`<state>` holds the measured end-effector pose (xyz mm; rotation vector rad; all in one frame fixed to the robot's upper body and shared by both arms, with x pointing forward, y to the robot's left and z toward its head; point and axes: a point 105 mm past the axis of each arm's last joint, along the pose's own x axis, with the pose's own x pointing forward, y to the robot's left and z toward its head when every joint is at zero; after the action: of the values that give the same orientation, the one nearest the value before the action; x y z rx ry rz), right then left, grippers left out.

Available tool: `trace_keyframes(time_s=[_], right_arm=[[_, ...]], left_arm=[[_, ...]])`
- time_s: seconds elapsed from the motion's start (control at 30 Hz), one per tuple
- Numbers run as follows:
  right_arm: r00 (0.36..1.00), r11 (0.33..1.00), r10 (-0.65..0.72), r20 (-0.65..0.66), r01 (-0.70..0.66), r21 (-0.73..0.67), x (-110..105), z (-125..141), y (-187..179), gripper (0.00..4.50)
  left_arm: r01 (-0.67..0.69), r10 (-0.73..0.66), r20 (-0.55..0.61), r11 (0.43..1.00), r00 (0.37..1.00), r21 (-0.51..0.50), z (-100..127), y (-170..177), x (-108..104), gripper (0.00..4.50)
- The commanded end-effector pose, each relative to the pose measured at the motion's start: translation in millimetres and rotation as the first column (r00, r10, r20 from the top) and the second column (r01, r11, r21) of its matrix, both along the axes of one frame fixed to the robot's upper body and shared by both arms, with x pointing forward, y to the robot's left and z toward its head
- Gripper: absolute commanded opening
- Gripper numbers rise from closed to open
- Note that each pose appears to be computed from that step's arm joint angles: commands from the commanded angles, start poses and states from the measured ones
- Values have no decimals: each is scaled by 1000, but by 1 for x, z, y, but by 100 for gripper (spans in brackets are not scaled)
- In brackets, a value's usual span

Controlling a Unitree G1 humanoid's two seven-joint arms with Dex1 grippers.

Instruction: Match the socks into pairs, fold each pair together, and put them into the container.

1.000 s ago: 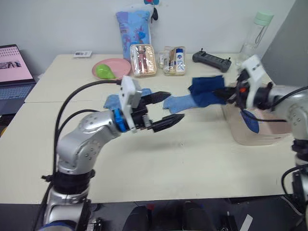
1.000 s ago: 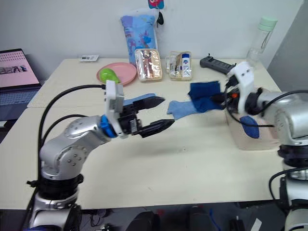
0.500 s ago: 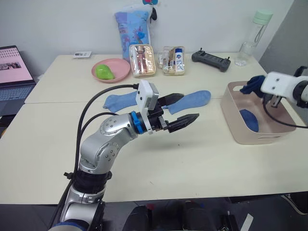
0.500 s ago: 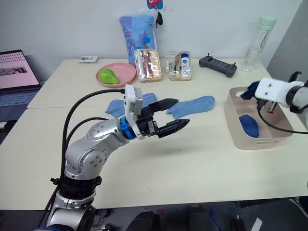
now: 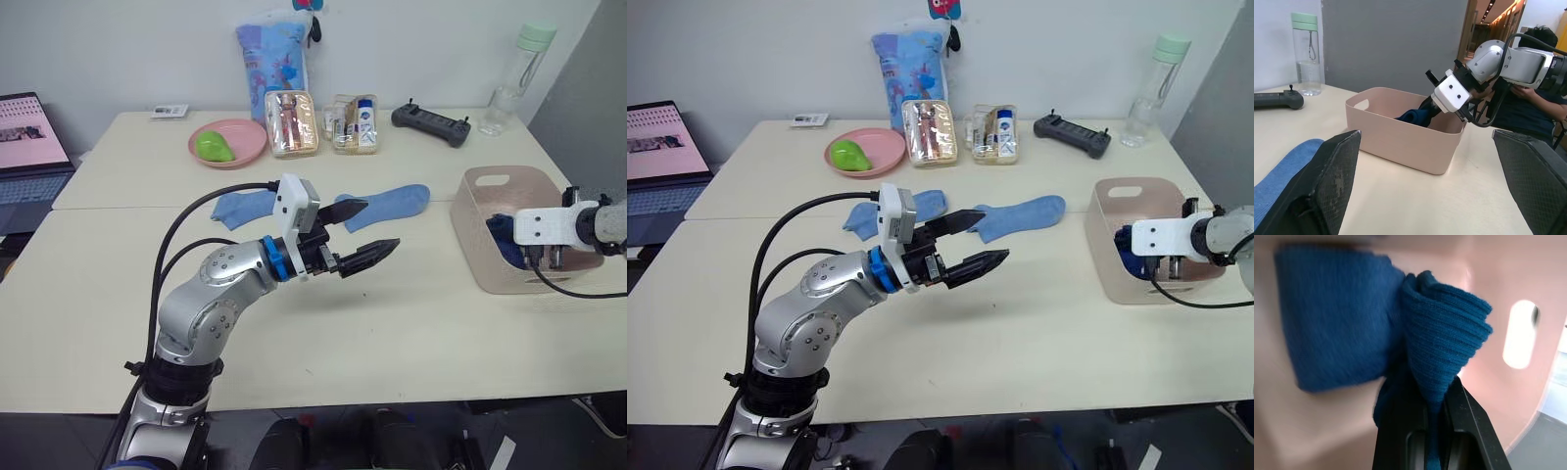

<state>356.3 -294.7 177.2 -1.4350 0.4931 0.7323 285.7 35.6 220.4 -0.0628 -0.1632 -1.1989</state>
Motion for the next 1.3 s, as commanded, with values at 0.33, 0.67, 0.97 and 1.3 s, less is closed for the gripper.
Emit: trace_keyframes(time_s=[0.33,0.67,0.97,1.3], right_arm=[[989,995,28,-146,-14,94,-11,38,10,440],[999,997,-45,-15,46,56,6,79,-8,440],[998,997,-64,-29,65,39,22,45,-20,164],[986,990,-64,-154,82,113,26,-5,-11,5]], left_arm=[[9,-9,48,1000,999,6,5,1,-1,450],[-5,5,51,1000,999,9,3,2,0,450],[79,-78,59,997,995,-12,10,-1,-15,450],[136,-135,80,991,988,-7,19,-9,-23,450]])
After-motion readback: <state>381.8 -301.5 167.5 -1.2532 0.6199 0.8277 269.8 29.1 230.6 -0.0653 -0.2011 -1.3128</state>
